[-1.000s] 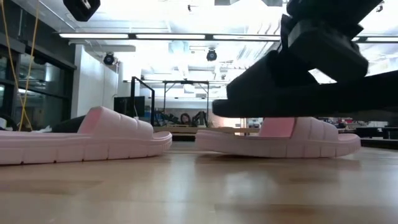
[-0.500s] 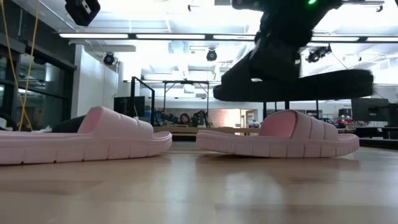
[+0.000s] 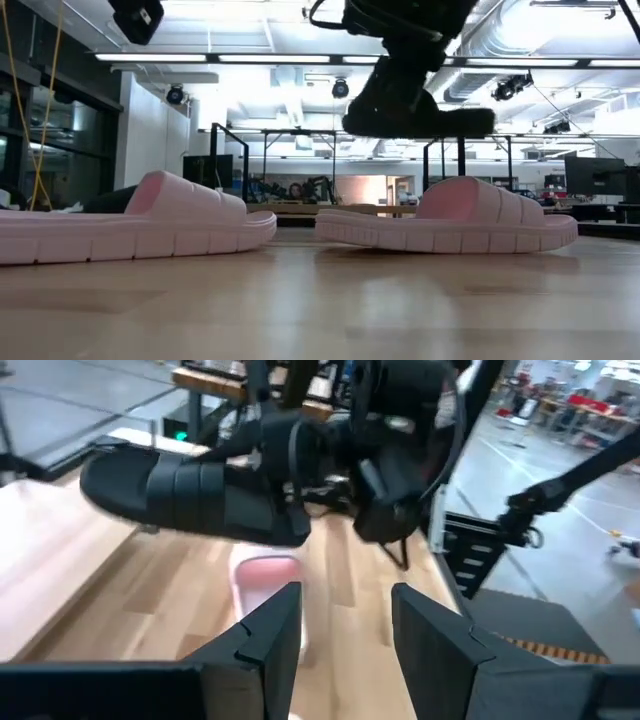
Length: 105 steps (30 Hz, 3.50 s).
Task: Pick and place slides into the shelf
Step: Put the bottom black slide on the shelf
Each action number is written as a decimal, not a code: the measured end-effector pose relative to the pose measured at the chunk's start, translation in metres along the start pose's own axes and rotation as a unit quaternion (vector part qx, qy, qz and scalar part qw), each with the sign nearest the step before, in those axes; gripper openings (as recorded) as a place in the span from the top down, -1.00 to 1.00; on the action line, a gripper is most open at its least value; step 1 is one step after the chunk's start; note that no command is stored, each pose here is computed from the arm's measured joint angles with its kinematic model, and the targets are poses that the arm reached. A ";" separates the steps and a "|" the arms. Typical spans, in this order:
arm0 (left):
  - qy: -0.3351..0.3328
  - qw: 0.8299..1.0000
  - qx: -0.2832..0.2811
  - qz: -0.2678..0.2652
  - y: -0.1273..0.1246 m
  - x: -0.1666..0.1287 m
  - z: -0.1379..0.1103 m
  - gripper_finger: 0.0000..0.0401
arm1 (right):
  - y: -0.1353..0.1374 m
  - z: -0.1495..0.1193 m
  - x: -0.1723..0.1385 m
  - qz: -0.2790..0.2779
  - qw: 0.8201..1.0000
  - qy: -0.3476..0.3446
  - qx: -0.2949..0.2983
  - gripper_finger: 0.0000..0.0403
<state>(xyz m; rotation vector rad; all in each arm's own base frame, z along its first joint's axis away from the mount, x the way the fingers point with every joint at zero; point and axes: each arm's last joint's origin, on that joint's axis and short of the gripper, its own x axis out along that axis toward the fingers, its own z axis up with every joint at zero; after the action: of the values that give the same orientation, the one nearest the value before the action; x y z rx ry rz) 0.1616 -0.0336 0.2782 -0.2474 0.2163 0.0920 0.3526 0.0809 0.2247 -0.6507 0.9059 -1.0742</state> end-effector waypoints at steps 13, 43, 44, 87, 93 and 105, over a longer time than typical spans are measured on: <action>0.022 0.999 -0.008 0.028 0.056 0.010 0.004 0.29 | -0.036 0.024 0.056 -0.008 0.999 0.042 -0.010 1.00; 0.013 0.996 0.038 0.080 0.070 0.008 0.007 0.29 | -0.109 0.039 0.242 0.122 0.985 0.075 0.101 1.00; 0.012 0.996 0.038 0.083 0.070 0.008 0.007 0.29 | -0.113 0.037 0.248 0.130 0.983 0.076 0.108 1.00; -0.060 0.989 0.022 0.132 0.093 0.000 0.029 0.29 | -0.132 -0.071 0.239 0.156 0.976 0.031 0.151 1.00; -0.063 0.989 0.023 0.131 0.092 0.000 0.029 0.29 | -0.129 -0.068 0.237 0.149 0.971 0.032 0.186 1.00; -0.063 0.989 0.021 0.131 0.092 0.000 0.029 0.29 | -0.109 -0.058 0.207 0.086 0.972 0.062 0.210 1.00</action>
<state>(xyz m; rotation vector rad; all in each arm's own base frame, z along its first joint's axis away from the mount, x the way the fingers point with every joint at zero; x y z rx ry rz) 0.1571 0.0629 0.2843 -0.1688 0.1245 0.3621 0.2934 -0.1531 0.2231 -0.1519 0.7917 -1.1136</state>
